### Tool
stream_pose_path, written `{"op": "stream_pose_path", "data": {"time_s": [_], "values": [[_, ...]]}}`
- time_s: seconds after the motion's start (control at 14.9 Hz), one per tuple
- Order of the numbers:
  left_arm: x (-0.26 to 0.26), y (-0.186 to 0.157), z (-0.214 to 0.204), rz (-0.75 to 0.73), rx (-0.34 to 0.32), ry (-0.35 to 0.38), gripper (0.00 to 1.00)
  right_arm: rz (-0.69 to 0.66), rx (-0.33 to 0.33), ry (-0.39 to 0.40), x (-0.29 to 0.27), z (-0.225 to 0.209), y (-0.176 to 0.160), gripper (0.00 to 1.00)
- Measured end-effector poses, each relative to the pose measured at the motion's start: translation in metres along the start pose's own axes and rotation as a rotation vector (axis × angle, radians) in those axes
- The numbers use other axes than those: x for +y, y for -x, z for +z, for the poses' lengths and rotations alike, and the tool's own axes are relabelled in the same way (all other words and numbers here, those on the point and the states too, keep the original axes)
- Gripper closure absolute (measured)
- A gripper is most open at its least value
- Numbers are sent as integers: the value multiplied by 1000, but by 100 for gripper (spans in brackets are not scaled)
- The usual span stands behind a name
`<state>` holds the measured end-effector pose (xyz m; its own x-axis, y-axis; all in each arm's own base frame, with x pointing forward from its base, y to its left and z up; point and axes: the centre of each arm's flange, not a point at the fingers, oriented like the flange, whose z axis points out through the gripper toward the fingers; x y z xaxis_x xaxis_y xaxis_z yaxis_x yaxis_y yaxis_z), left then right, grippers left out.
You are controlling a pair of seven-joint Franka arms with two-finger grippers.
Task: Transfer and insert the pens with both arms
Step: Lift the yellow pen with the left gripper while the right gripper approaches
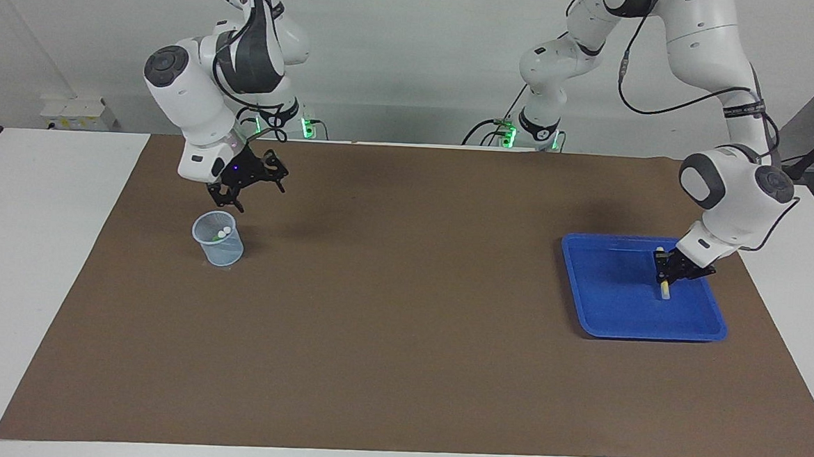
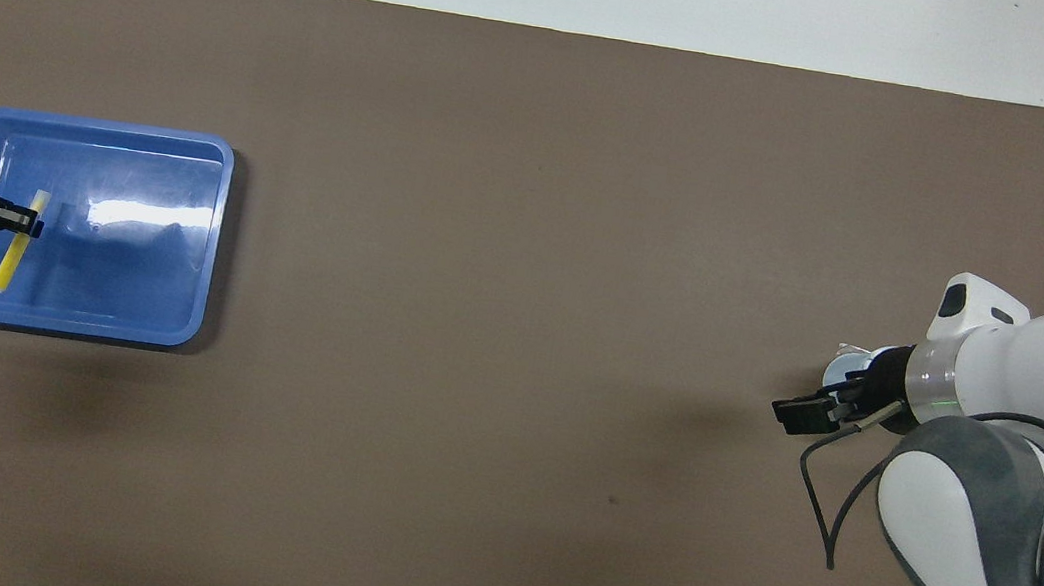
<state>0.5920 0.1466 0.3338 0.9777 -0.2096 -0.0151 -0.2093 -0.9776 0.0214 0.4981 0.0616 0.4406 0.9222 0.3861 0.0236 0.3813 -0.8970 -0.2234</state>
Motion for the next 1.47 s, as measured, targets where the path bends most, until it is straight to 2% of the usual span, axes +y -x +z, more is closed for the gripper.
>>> {"op": "stream_pose_path", "data": {"time_s": [0.33,0.67,1.0,1.14,1.27,1.47], "values": [[43,-15,-53,-190,-67,33,83,179,8,-66,-40,3,-12,0],[95,-14,-108,-569,-80,210,83,279,49,-169,-65,-7,-24,0],[142,-7,-152,-906,-149,361,83,424,103,-352,-88,-27,-38,0],[159,-4,-170,-1026,-172,411,83,501,109,-410,-100,-37,-44,0],[175,0,-189,-1135,-195,455,83,573,103,-429,-123,-49,-51,0],[208,9,-211,-1284,-232,479,83,662,118,-504,-153,-59,-61,0]]}}
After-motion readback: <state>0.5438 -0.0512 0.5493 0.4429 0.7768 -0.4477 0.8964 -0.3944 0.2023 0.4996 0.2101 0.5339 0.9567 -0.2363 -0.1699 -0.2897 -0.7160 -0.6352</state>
